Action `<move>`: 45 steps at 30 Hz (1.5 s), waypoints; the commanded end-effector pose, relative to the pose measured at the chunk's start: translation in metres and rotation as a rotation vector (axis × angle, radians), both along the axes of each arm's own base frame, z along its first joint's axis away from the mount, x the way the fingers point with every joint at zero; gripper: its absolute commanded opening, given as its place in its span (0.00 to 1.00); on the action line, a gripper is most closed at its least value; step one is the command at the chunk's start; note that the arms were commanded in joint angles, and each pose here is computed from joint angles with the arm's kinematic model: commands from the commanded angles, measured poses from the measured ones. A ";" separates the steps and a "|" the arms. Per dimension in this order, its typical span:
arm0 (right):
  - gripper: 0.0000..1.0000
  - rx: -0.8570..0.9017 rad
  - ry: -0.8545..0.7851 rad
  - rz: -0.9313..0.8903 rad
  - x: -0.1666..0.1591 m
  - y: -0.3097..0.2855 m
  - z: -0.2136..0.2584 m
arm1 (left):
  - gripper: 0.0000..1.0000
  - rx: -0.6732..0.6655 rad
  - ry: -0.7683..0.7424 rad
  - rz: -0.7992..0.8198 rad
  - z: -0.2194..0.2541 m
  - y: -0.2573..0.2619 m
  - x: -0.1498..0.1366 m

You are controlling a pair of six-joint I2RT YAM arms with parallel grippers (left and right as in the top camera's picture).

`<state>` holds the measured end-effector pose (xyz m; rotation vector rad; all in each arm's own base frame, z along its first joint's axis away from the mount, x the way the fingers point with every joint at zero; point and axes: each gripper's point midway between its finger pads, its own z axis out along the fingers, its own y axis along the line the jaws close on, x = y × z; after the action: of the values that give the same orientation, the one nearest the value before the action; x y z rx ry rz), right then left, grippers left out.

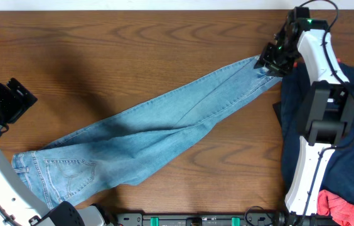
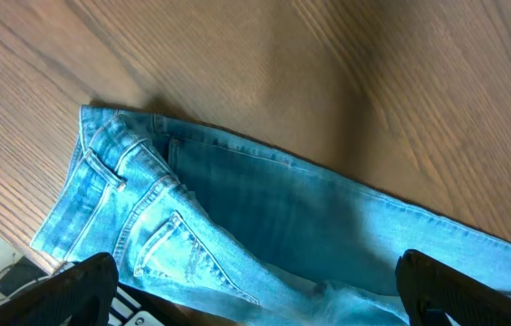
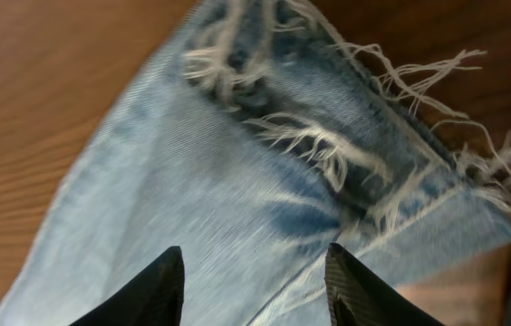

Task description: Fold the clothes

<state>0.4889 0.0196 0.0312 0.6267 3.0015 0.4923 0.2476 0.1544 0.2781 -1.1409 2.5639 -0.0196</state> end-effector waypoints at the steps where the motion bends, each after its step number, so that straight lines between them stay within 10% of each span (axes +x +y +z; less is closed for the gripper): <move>1: 0.48 -0.048 0.050 -0.026 -0.003 -0.008 -0.023 | 0.98 0.011 -0.020 -0.001 0.007 -0.001 -0.002; 9: 0.43 -0.077 0.050 -0.033 -0.001 -0.016 -0.031 | 0.98 -0.006 -0.033 -0.006 0.008 -0.004 0.000; 16: 0.01 -0.066 0.046 -0.029 -0.001 -0.013 -0.029 | 0.98 -0.004 -0.036 -0.006 0.008 -0.003 0.001; 24: 0.04 -0.078 -0.025 0.046 -0.001 -0.018 0.008 | 0.98 -0.003 -0.036 -0.006 0.008 -0.003 0.001; 30: 0.49 -0.076 0.016 0.048 -0.008 -0.017 -0.001 | 0.98 -0.003 -0.034 -0.006 0.008 -0.003 0.000; 38: 0.31 -0.071 0.073 0.044 -0.015 -0.016 -0.024 | 0.98 0.000 -0.033 -0.004 0.008 -0.003 0.000; 45: 0.40 -0.093 0.113 0.045 -0.025 -0.020 -0.026 | 0.98 -0.002 -0.030 -0.004 0.007 -0.003 -0.001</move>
<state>0.4691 0.0055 0.0140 0.5898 3.1054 0.3570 0.2499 0.1512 0.2787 -1.1342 2.5597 -0.0508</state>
